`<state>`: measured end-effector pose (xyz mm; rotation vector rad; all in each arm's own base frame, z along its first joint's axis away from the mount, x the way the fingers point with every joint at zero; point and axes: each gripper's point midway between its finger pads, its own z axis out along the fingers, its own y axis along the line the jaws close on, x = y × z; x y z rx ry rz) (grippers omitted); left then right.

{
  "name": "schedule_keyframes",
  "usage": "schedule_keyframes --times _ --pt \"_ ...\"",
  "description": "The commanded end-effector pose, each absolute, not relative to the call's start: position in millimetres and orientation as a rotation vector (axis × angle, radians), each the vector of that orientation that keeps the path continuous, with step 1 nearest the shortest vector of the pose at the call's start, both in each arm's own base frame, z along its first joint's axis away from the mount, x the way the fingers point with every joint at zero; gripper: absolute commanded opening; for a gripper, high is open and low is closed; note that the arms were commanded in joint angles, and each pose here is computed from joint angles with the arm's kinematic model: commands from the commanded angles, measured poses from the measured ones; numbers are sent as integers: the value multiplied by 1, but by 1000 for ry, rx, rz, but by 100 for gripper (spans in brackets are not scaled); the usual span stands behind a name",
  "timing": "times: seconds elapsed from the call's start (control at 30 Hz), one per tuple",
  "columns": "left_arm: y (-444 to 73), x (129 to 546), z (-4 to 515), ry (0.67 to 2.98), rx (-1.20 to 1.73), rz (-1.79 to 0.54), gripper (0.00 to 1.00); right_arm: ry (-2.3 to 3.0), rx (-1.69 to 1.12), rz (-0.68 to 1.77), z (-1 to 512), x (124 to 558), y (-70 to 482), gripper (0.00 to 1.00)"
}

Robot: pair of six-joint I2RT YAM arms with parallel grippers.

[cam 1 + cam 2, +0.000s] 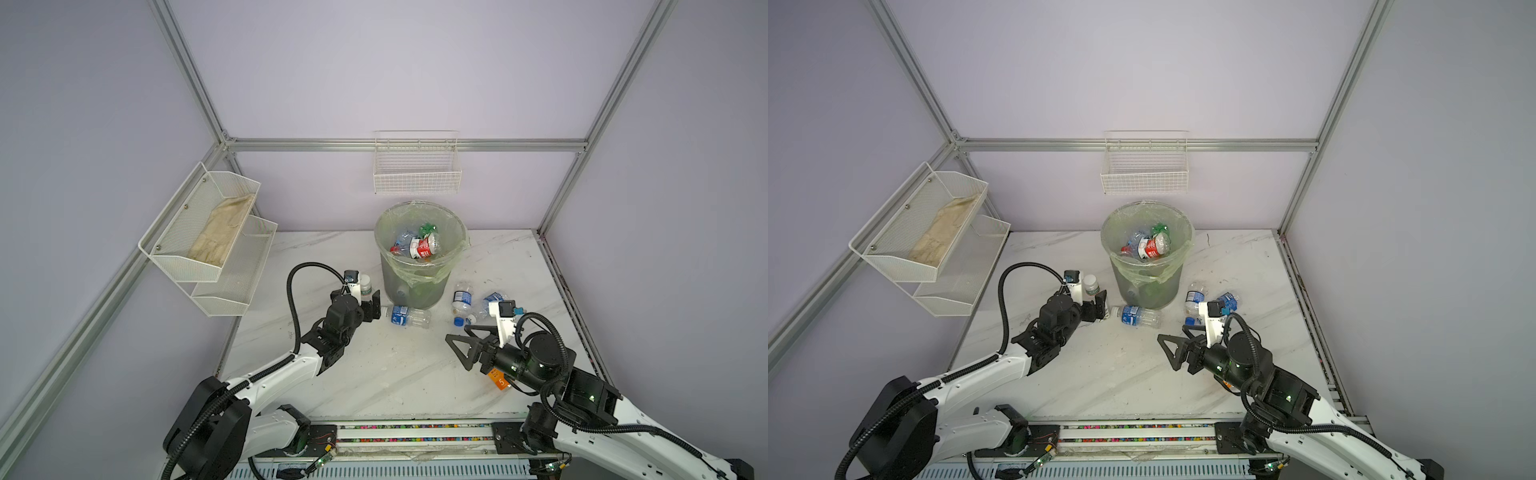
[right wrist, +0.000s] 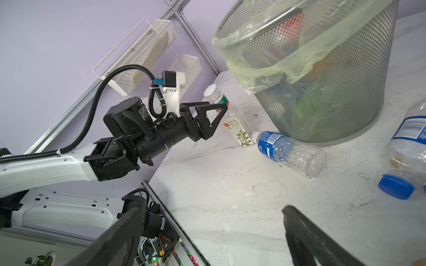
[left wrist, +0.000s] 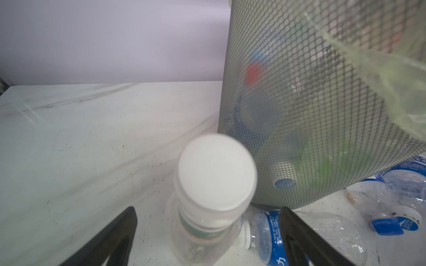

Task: Throw the plastic bottles in the bin
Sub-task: 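Close the left gripper on the white-capped green-labelled bottle while the right hovers, then lift the green-labelled bottle with the left gripper and carry it over the bin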

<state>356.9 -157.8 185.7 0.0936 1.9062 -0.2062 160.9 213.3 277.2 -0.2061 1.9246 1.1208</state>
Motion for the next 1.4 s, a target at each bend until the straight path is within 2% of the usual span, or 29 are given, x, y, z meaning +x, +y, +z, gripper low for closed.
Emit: schedule_keyframes --times 0.0,0.07,0.1,0.3,0.4,0.5,0.6,0.67,0.93,1.37 --pt "-167 379 249 1755 68 -250 93 1944 -196 1130 273 160 214 97" --pt "-167 383 250 1753 67 -243 90 1950 -198 1129 272 160 215 97" --pt "-167 384 250 1755 68 -239 85 1953 -201 1129 272 160 215 98" --pt "-168 390 245 1781 85 -222 36 1956 -201 1127 272 159 214 97" --pt "-170 388 243 1788 132 -203 20 1957 -195 1130 271 157 212 97" --pt "-168 385 244 1789 136 -203 9 1956 -184 1140 270 155 209 97" --pt "-167 382 247 1785 137 -209 6 1951 -173 1146 269 154 206 97" --pt "-166 379 251 1783 137 -212 0 1950 -167 1149 270 153 205 97" --pt "-155 361 289 1722 122 -231 0 1960 -157 1148 268 153 203 96" --pt "-130 311 420 1448 85 -323 0 1990 -130 1157 258 154 205 93"
